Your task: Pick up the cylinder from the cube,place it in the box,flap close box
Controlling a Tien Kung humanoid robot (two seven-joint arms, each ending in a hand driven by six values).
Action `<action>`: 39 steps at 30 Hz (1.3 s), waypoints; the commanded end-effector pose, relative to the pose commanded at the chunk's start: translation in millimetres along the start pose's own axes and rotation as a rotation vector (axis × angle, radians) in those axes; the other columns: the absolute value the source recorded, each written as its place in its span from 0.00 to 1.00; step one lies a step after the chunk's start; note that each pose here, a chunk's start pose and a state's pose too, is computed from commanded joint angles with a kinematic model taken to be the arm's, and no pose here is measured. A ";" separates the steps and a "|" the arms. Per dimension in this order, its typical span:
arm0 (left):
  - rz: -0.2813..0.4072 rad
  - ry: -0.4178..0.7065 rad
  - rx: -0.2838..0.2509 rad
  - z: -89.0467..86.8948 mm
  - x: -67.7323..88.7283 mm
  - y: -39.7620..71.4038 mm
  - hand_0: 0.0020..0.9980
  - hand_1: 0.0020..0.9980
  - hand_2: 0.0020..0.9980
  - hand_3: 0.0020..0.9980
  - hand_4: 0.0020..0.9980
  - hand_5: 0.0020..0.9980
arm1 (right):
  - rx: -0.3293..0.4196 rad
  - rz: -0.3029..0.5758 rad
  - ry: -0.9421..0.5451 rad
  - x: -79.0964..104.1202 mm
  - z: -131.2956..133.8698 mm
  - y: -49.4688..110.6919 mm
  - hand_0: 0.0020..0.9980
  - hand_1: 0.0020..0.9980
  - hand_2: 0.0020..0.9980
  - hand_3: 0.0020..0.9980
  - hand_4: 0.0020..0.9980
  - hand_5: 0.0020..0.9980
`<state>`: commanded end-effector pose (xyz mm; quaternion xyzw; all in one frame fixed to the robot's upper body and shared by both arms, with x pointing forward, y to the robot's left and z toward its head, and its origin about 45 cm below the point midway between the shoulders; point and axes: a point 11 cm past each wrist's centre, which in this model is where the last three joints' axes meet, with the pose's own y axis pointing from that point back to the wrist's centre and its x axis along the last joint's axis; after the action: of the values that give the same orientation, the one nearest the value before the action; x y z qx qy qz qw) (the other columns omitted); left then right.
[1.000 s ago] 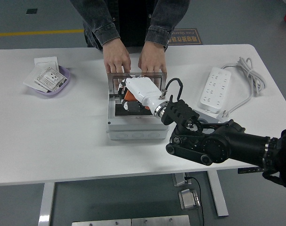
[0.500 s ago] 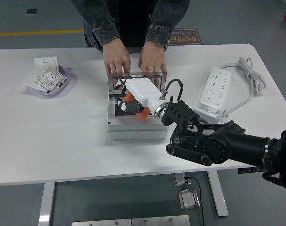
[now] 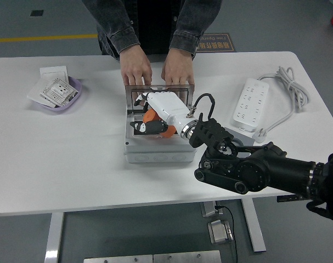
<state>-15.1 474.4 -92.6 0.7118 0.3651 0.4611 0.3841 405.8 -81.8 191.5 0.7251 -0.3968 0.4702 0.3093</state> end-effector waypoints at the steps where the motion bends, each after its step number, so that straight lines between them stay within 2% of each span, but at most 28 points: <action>1: -0.001 -0.002 0.000 0.0 -0.5 0.0 0.60 0.64 0.55 0.57 0.60 0.25 | 0.002 0.007 0.002 2.4 -0.6 -0.8 0.18 0.23 0.47 0.64 0.75 0.48; 8: -0.008 -0.005 0.001 -0.6 -3.1 -0.1 0.60 0.64 0.55 0.57 0.60 0.25 | 0.023 0.037 0.018 15.9 -5.2 -5.0 0.18 0.22 0.45 0.64 0.74 0.49; 16: -0.012 -0.011 0.005 -2.6 -5.3 -0.5 0.60 0.63 0.55 0.57 0.59 0.25 | 0.008 0.031 0.009 14.1 2.2 -5.7 0.20 0.24 0.44 0.63 0.73 0.50; 17: -0.013 -0.012 0.006 -2.8 -5.5 -0.5 0.60 0.63 0.54 0.57 0.59 0.25 | 0.007 0.030 0.009 13.6 2.7 -5.5 0.53 0.41 0.51 0.64 0.73 0.51; 22: -0.013 -0.020 0.010 -3.5 -6.1 -0.6 0.60 0.63 0.54 0.57 0.59 0.25 | 0.007 0.028 0.008 12.7 3.0 -5.3 0.53 0.41 0.51 0.64 0.73 0.51; 23: -0.013 -0.021 0.010 -3.3 -6.0 -0.6 0.59 0.63 0.54 0.57 0.58 0.24 | 0.007 0.028 0.008 12.9 3.0 -5.3 0.77 0.58 0.56 0.64 0.73 0.51; 32: -0.017 -0.025 0.009 -2.5 -8.2 -0.4 0.59 0.62 0.54 0.57 0.57 0.24 | 0.011 0.031 0.003 14.7 1.1 -3.0 0.78 0.59 0.55 0.64 0.73 0.52; 39: -0.024 -0.026 0.013 -5.5 -12.6 -0.9 0.59 0.62 0.54 0.57 0.57 0.24 | 0.044 0.057 -0.026 29.5 -8.2 8.6 0.79 0.59 0.55 0.64 0.74 0.53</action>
<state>-24.3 464.9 -96.7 0.7159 0.3714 0.4448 0.3896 402.0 -87.7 222.6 0.7261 -0.4109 0.4780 0.2746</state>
